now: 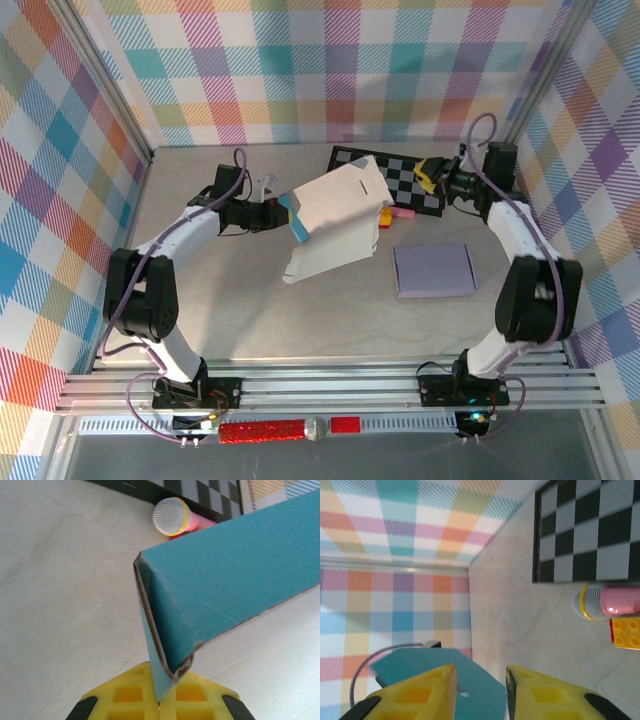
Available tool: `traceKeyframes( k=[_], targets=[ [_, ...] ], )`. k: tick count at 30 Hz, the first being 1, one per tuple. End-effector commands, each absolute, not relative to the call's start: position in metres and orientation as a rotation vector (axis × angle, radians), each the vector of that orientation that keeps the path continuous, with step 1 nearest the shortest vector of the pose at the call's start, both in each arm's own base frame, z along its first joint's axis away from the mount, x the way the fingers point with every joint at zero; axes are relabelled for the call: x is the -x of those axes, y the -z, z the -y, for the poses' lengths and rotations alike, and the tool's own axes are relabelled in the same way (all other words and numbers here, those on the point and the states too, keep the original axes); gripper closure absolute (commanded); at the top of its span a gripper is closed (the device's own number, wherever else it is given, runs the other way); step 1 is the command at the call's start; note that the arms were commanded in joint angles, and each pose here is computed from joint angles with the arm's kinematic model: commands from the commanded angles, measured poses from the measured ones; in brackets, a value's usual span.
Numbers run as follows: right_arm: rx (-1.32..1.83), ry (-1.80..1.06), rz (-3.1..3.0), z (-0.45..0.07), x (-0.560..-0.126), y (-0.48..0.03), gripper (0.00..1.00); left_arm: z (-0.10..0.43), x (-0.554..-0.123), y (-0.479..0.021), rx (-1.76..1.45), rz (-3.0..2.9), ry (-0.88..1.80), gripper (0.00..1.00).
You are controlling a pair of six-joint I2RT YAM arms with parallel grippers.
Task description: Fold the paper box
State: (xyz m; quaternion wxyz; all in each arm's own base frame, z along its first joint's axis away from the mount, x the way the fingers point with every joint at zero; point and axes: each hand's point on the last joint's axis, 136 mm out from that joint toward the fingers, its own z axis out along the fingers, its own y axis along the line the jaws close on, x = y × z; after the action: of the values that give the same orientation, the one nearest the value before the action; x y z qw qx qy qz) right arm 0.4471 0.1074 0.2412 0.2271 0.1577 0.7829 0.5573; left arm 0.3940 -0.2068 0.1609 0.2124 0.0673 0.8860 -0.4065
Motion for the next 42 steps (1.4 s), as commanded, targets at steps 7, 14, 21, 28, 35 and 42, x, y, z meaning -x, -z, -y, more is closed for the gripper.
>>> traceKeyframes(
  k=[7, 14, 21, 28, 35, 42],
  targets=[
    [0.075, -1.781, -2.057, -0.153, -0.446, -0.287, 0.64, 0.222, -0.406, -0.175, -0.239, -2.413, 1.274, 1.00],
    [0.138, -1.803, -2.093, -0.180, -0.431, -0.276, 0.65, 0.222, -0.408, -0.169, -0.228, -2.433, 1.275, 1.00],
    [0.147, -1.775, -2.068, -0.183, -0.415, -0.278, 0.65, 0.222, -0.408, -0.165, -0.222, -2.448, 1.278, 1.00],
    [0.153, -1.719, -2.052, -0.180, -0.403, -0.285, 0.64, 0.223, -0.409, -0.165, -0.221, -2.452, 1.283, 1.00],
    [0.183, -1.706, -2.077, -0.185, -0.398, -0.282, 0.62, 0.224, -0.407, -0.166, -0.229, -2.452, 1.289, 1.00],
    [0.224, -1.699, -2.106, -0.198, -0.395, -0.276, 0.61, 0.223, -0.405, -0.167, -0.229, -2.453, 1.293, 1.00]
  ],
)
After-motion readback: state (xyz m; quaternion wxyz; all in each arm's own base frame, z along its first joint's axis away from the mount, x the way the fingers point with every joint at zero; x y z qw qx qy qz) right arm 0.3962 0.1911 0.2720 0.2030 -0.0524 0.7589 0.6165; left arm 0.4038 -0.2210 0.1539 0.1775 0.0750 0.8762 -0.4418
